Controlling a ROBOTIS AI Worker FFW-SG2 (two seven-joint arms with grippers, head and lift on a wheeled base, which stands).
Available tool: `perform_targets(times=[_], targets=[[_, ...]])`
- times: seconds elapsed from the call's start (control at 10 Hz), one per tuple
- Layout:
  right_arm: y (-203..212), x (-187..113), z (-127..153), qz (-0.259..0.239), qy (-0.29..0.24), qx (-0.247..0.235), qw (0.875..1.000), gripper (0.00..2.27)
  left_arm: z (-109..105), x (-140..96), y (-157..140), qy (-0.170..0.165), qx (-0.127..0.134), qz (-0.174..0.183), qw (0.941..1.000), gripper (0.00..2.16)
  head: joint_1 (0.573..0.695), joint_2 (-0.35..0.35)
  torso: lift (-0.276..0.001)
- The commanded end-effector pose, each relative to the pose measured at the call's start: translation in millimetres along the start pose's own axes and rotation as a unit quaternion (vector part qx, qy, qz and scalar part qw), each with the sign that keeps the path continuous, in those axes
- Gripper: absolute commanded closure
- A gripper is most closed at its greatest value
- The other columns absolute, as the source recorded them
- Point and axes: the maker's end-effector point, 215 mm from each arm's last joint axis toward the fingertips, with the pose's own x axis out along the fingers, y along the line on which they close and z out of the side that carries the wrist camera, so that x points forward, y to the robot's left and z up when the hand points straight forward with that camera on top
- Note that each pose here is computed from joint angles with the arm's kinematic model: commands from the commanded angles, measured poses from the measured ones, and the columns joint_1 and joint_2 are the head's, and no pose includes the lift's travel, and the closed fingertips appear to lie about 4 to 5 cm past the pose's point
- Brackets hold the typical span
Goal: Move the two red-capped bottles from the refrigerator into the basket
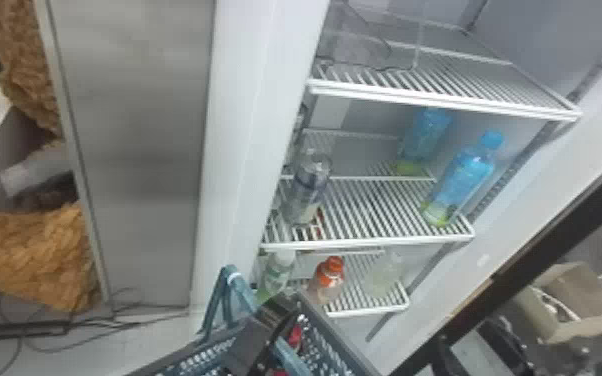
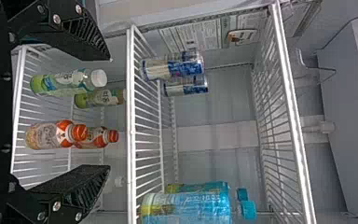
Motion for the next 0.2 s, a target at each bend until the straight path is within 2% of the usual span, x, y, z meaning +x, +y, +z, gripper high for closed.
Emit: perform_targets(times=[0.0, 0.1], targets=[[-0.8, 0.0, -1.1, -0.001, 0.000, 0.001, 1.000, 0.20, -1.6, 0.3, 0.1, 0.002, -0.001, 0.000, 1.0000, 1.20, 0.695, -0.350, 0.000], [-1.5, 0.3, -1.0, -0.002, -0.001, 0.003, 1.000, 0.20, -1.1, -0.2, 0.7, 0.001, 0.000, 0.001, 1.0000, 1.20, 0.695, -0.350, 0.000]])
